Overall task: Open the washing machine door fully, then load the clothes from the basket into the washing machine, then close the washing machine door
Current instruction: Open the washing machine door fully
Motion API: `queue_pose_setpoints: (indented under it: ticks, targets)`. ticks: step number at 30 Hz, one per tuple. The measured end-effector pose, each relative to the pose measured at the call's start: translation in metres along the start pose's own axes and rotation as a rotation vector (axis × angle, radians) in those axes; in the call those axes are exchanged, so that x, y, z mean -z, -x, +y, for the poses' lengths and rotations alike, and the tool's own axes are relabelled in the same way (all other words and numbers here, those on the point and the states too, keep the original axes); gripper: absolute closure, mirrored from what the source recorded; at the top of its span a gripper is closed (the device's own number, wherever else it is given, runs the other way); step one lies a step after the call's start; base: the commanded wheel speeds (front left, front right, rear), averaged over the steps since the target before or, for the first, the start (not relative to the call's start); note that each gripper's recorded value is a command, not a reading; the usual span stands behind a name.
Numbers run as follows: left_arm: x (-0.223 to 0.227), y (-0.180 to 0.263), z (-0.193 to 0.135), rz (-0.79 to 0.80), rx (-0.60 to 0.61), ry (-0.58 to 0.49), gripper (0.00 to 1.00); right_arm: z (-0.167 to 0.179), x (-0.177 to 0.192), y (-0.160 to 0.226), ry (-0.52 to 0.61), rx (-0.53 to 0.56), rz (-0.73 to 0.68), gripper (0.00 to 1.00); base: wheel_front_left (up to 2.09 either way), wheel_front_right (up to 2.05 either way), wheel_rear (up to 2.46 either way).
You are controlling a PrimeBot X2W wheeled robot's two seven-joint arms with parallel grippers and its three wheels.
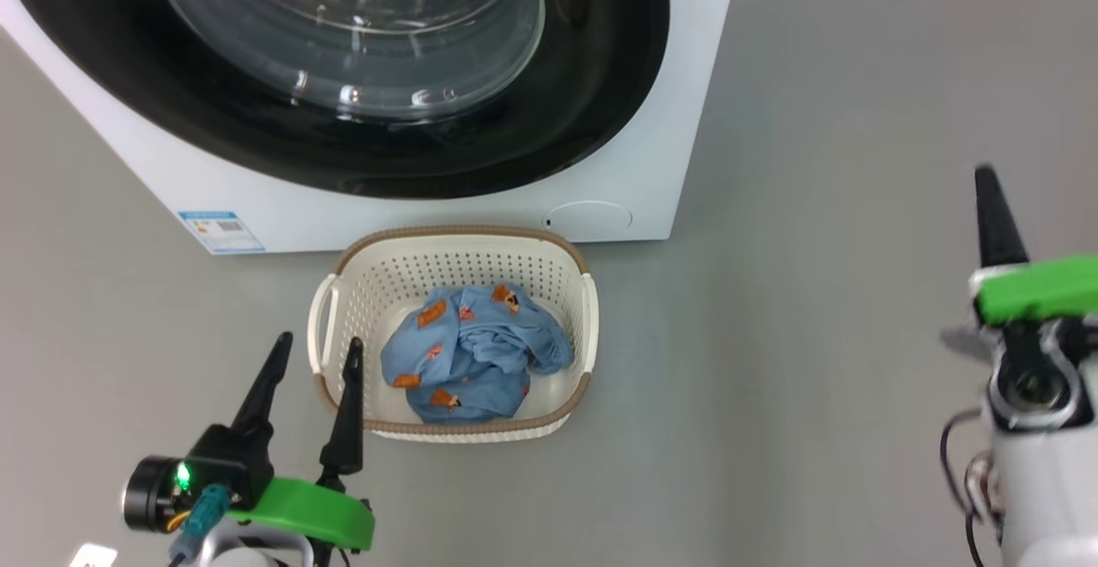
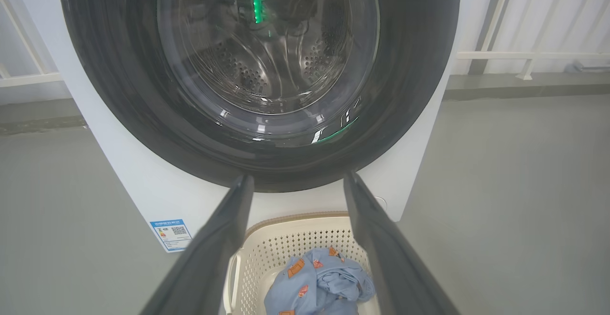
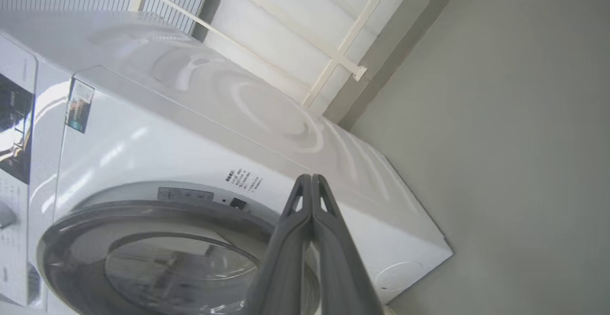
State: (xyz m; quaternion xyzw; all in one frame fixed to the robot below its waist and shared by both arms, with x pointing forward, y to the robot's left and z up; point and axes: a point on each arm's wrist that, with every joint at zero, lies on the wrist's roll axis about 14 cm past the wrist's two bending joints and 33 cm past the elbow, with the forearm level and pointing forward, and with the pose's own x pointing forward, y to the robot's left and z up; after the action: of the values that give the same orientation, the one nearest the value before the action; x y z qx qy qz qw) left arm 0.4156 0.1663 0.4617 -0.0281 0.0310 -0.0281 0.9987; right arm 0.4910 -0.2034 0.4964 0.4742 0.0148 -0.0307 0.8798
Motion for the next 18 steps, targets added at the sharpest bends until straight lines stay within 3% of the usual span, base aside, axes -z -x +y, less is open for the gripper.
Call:
queue_pose_setpoints:
  ticks: [5,8,12,18]
  targets:
    - [0.0,-0.007,-0.001,-0.001,0.005,-0.004,0.0,0.01,0.005,-0.025,-0.311,-0.015,0.067,1.0,0.0,0.0,0.0]
    - [0.001,-0.012,0.0,0.0,0.008,-0.005,0.0,0.02,0.014,-0.041,-0.436,-0.038,0.133,1.0,0.0,0.0,0.0]
    - [0.004,-0.018,0.0,0.007,0.011,-0.005,0.0,0.045,0.026,-0.063,-0.543,-0.097,0.228,1.0,0.0,0.0,0.0]
    - [0.012,-0.022,0.003,0.024,0.01,-0.01,0.0,0.076,0.04,-0.095,-0.589,-0.158,0.348,1.0,0.0,0.0,0.0]
